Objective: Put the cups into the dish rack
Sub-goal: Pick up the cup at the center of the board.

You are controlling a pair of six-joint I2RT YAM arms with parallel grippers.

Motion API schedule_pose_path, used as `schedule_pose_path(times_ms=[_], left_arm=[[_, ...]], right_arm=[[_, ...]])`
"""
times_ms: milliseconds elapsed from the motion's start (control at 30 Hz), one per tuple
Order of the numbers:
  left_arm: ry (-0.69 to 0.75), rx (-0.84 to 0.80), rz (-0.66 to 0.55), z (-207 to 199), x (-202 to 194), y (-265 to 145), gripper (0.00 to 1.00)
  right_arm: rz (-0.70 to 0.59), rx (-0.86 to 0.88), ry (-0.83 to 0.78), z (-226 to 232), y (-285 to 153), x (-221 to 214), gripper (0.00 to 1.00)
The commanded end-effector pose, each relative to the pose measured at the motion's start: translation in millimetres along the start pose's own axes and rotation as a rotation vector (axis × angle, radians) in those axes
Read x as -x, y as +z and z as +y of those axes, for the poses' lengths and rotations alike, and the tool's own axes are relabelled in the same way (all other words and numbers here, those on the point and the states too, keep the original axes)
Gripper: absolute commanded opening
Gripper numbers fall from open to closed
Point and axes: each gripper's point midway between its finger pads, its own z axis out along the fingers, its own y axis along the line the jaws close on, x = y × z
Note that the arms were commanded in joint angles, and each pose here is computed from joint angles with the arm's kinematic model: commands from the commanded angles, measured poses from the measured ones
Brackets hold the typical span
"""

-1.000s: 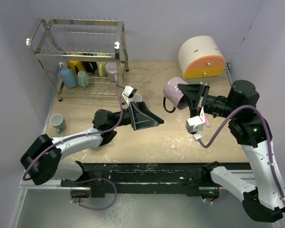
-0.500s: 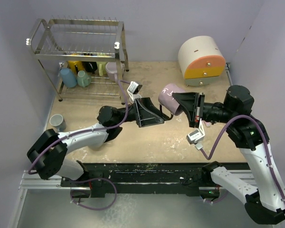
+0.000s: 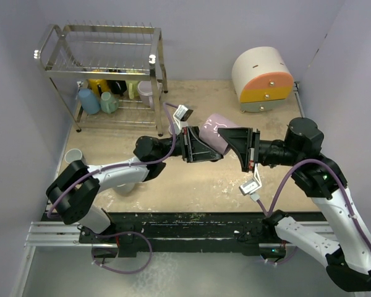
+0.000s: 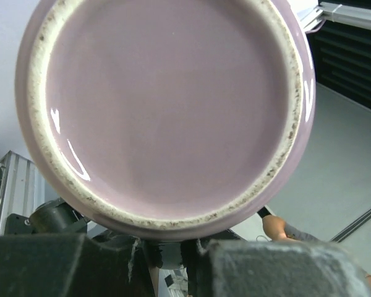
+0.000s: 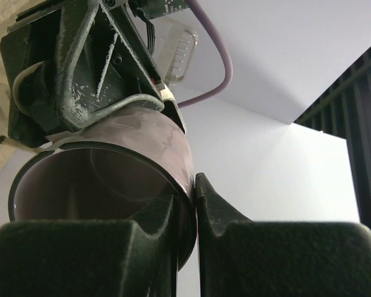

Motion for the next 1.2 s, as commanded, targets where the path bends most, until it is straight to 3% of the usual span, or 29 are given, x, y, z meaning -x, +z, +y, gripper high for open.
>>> schedule_pose_path(times_ms=[0,167,200,333,400,500,700,967,1167], left_arm=[[0.098,-0.117,-0.004,-30.3,5.9,6.2,0.0],[0.124,-0.139,-0.025,-36.8,6.0,2.2,0.0],[0.13,-0.138,-0.034,-38.3,6.5,0.7,0.0],[0.145,-0.112,-0.086,-37.2,8.4,-9.3,0.0],[0.146,-0.088,-0.117,-33.8,9.2,-17.0,0.0],[0.146,-0.046,-0.16,-29.4,10.0,-29.2,0.0],[0.161,0.056,-0.211,-15.9,7.8,-49.1,0.0],[0.214,0.317,-0.282,15.5,15.0,-76.5,0.0],[0.317,0.544,-0.321,25.1,23.9,-106.4,0.0]], right_arm=[[0.01,-0.076,-0.1,-26.8,-4.7,1.5,0.0],[0.017,-0.069,-0.092,-22.2,-6.7,3.4,0.0],[0.023,-0.065,-0.086,-20.6,-7.5,3.4,0.08],[0.069,-0.043,-0.013,-13.4,-13.2,-1.0,0.57],[0.1,-0.034,0.028,-9.7,-17.5,-3.4,0.71],[0.142,-0.012,0.089,-1.0,-23.6,-5.4,0.84],[0.189,0.043,0.272,22.9,-31.8,-3.3,0.93],[0.292,0.114,0.968,43.9,-24.2,-21.6,1.0],[0.447,0.212,1.288,58.8,-23.6,-38.1,1.0]])
